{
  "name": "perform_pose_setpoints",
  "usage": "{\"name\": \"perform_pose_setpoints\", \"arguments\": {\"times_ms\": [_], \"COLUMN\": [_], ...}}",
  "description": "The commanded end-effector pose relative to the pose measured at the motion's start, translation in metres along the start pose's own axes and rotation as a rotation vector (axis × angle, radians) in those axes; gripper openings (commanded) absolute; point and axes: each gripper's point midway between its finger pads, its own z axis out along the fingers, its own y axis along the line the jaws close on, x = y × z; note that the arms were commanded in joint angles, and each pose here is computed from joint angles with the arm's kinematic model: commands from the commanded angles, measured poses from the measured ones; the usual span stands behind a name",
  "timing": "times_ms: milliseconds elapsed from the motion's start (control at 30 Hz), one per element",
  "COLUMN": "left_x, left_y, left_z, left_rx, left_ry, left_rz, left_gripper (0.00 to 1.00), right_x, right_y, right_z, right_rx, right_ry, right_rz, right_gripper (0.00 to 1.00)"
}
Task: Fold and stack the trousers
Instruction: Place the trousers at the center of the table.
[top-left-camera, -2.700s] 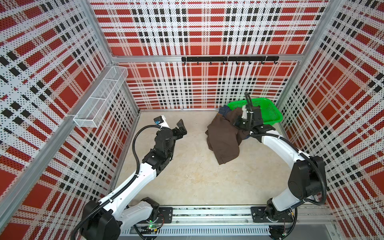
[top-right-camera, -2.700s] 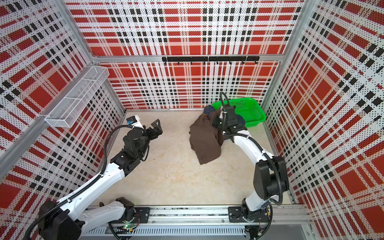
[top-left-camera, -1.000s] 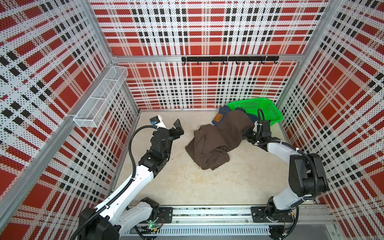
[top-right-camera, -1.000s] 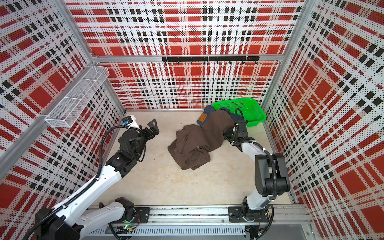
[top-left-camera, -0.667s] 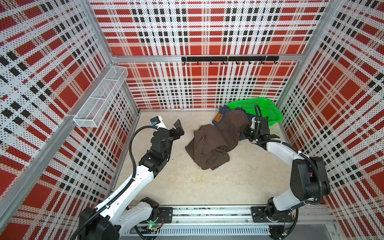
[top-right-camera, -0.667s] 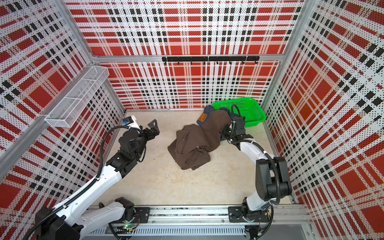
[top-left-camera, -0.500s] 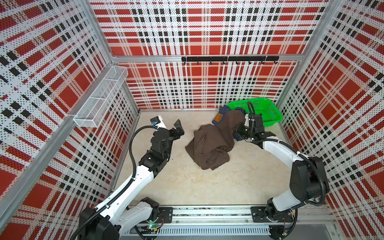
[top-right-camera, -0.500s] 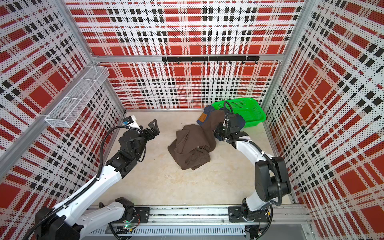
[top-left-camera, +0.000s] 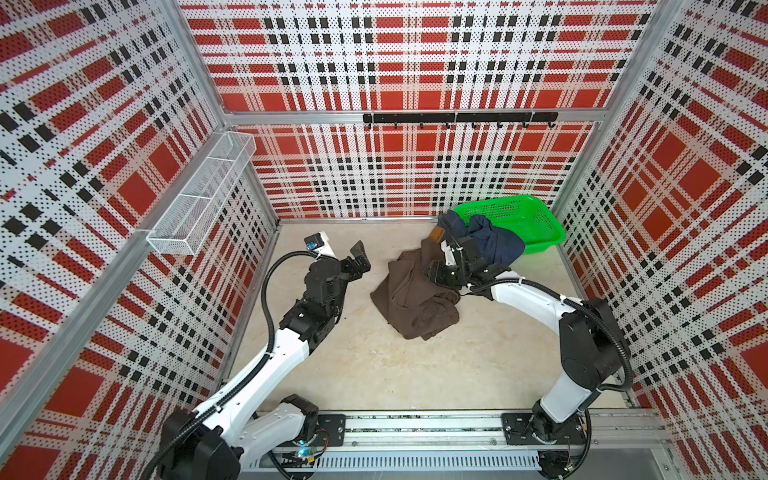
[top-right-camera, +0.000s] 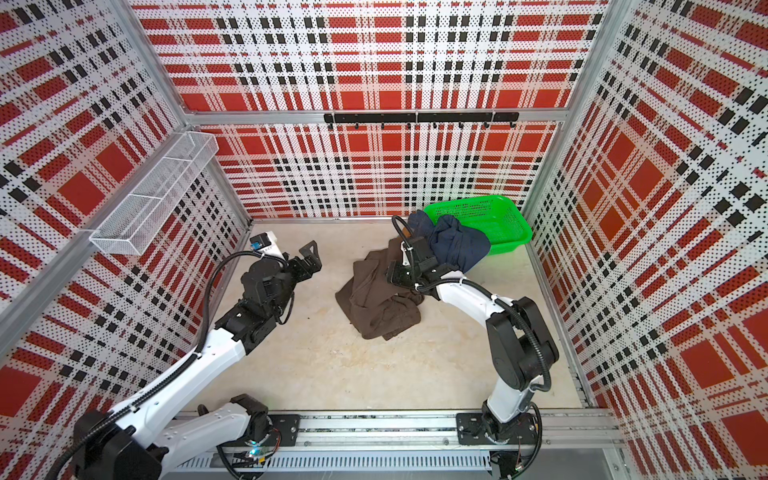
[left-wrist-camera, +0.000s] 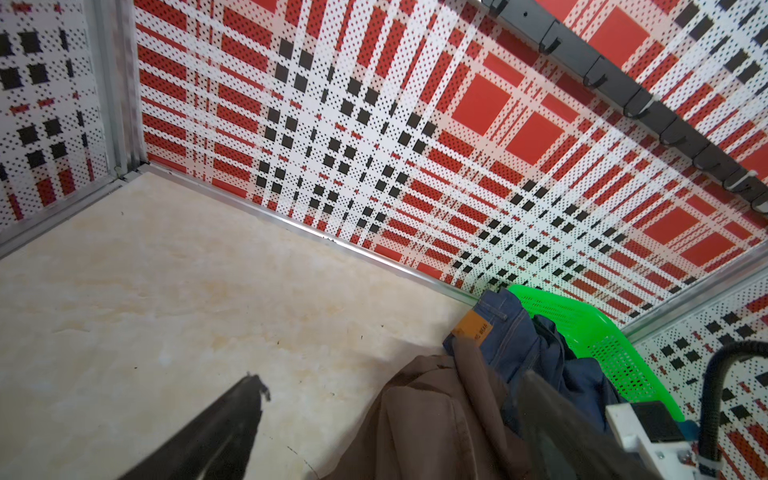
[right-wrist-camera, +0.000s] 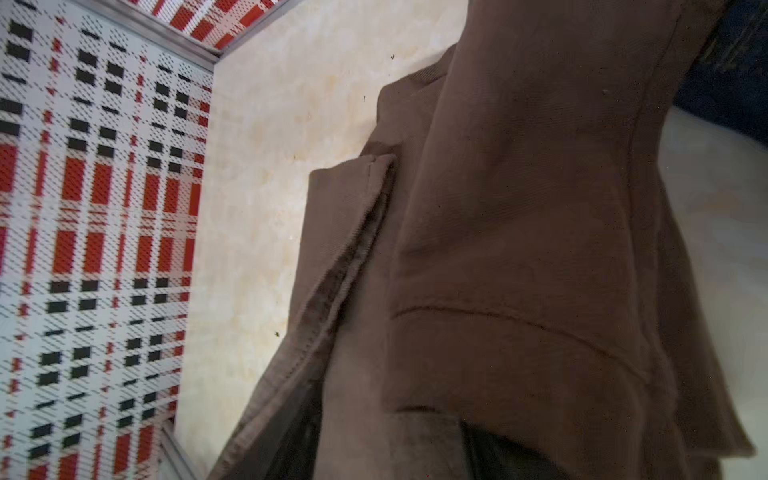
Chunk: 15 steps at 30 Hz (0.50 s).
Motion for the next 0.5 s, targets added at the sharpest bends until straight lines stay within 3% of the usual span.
{"name": "perform_pose_setpoints", "arguments": {"times_ms": [0, 267, 467], "left_x": [0.015, 0.051, 0.074], "left_y": [-0.008, -0.038, -0.063], "left_z": [0.008, 0.018, 0.013], "left_rx": [0.027, 0.082, 0.136], "left_ry": [0.084, 0.216, 0.292], "left_rz": [0.040, 0.139, 0.200], "left_gripper": [0.98, 0.98, 0.98], "right_x": [-0.014, -0.021, -0.015], "right_y": [0.004, -0.001, -0.011], "right_z": [-0.024, -0.069, -0.105], "right_rx": [0.037, 0.098, 0.118], "right_ry": [-0.050, -0.146, -0.229], "right_rz": [-0.051, -0.066, 0.008], "right_gripper": [0.70, 0.80, 0.83]}}
